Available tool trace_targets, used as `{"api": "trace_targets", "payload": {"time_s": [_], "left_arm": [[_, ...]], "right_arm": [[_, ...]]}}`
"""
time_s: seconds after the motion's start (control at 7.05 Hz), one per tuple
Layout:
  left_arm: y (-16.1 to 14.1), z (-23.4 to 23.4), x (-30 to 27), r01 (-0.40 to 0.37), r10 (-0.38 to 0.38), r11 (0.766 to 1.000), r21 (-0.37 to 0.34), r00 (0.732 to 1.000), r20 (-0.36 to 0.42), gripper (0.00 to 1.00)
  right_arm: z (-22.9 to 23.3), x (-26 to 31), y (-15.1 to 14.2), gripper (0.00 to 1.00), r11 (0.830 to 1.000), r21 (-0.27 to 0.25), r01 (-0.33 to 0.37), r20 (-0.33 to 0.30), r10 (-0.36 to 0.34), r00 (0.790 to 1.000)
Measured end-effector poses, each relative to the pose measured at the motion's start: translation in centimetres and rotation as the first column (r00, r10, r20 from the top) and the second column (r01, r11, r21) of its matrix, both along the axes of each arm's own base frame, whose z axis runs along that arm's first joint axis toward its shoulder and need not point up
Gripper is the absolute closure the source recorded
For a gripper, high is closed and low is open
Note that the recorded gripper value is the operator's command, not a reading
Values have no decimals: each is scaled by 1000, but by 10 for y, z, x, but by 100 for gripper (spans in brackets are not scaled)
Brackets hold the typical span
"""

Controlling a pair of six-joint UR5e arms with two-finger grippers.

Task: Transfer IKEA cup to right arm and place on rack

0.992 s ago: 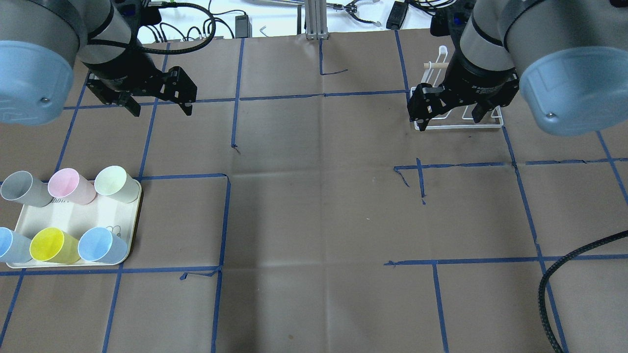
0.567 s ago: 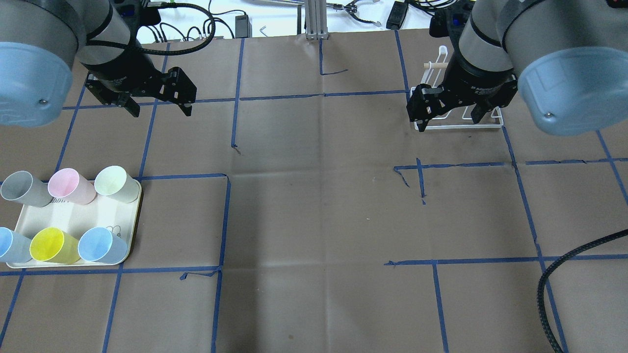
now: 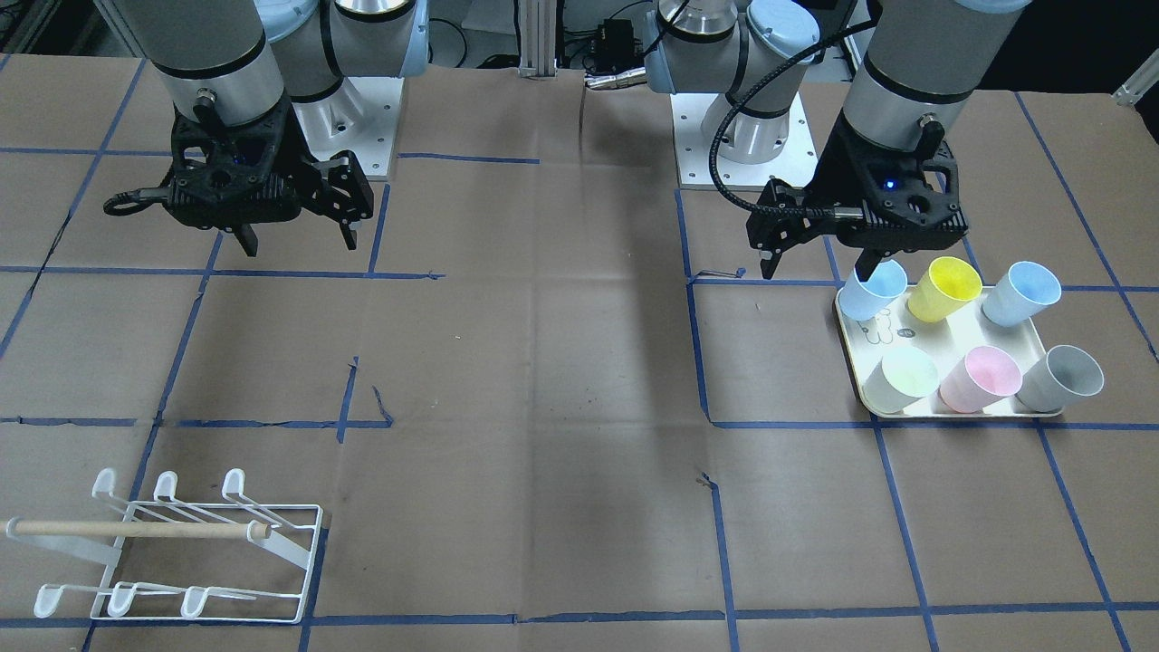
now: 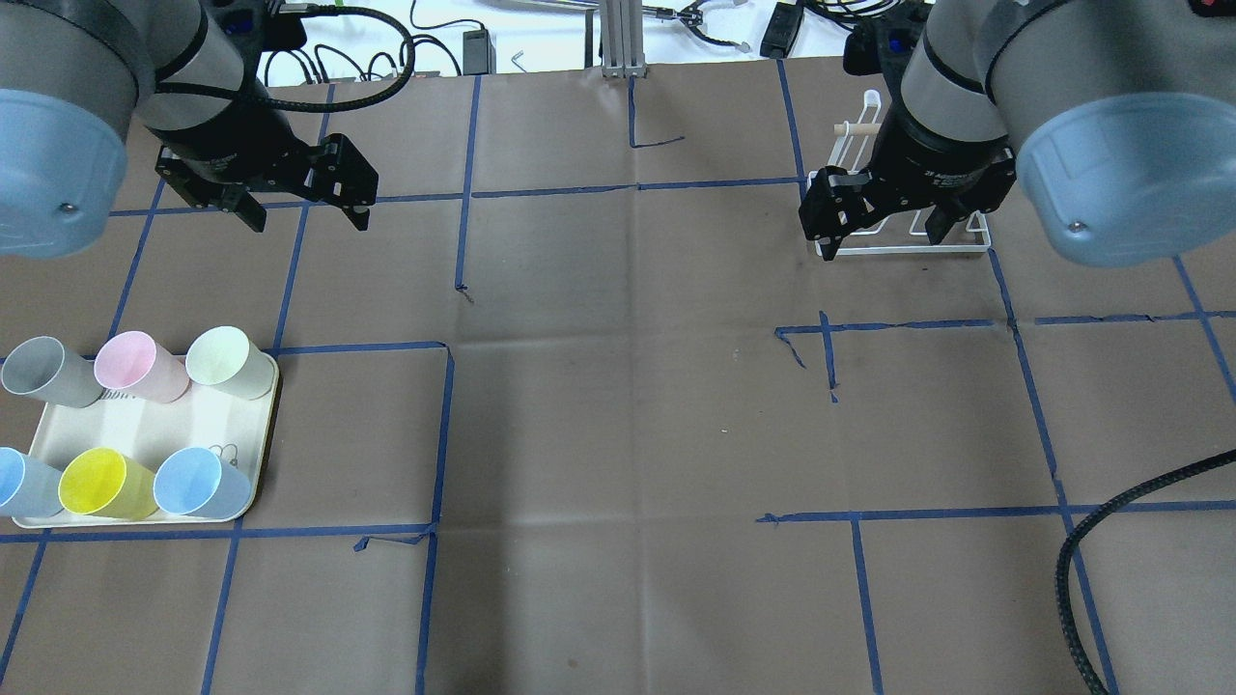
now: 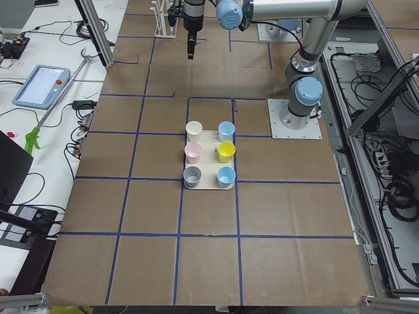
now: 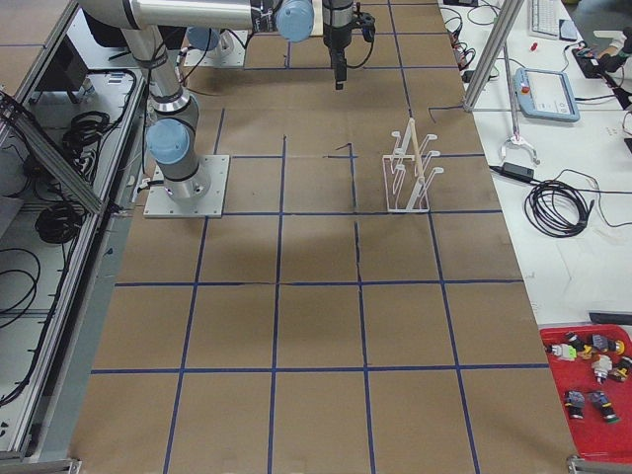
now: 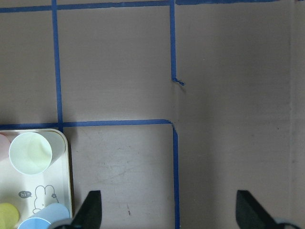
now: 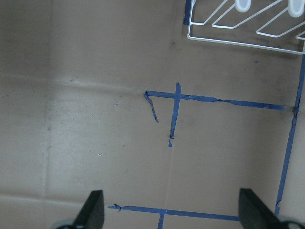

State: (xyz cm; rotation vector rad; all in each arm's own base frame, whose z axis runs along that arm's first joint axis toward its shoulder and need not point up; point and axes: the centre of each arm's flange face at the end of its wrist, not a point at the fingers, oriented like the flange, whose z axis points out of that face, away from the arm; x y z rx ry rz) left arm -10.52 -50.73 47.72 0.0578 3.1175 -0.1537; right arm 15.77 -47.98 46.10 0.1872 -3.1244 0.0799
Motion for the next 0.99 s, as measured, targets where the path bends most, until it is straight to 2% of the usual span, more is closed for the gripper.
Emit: {"api": "trace_targets", "payload": {"time_s": [0.14,0.43,0.71,0.99], "left_arm": [[1,1,8,19,-19,1000,0,1000,6,0],[6,-3,57,-10,10,1000,7,1000,10,1],[34,-20,113,-32,31,999,24,999,13,1],[54,-44,150,-43,43,999,5,999,27,1]], "right_arm": [[0,0,0,0,1000,0,0,0,0,1000],[0,0,0,0,1000,0,0,1,0,1000],[1,0,-1,0,1000,-1,0,1,0,1000],[3,0,-2,0,1000,-5,0,2,0,1000]]}}
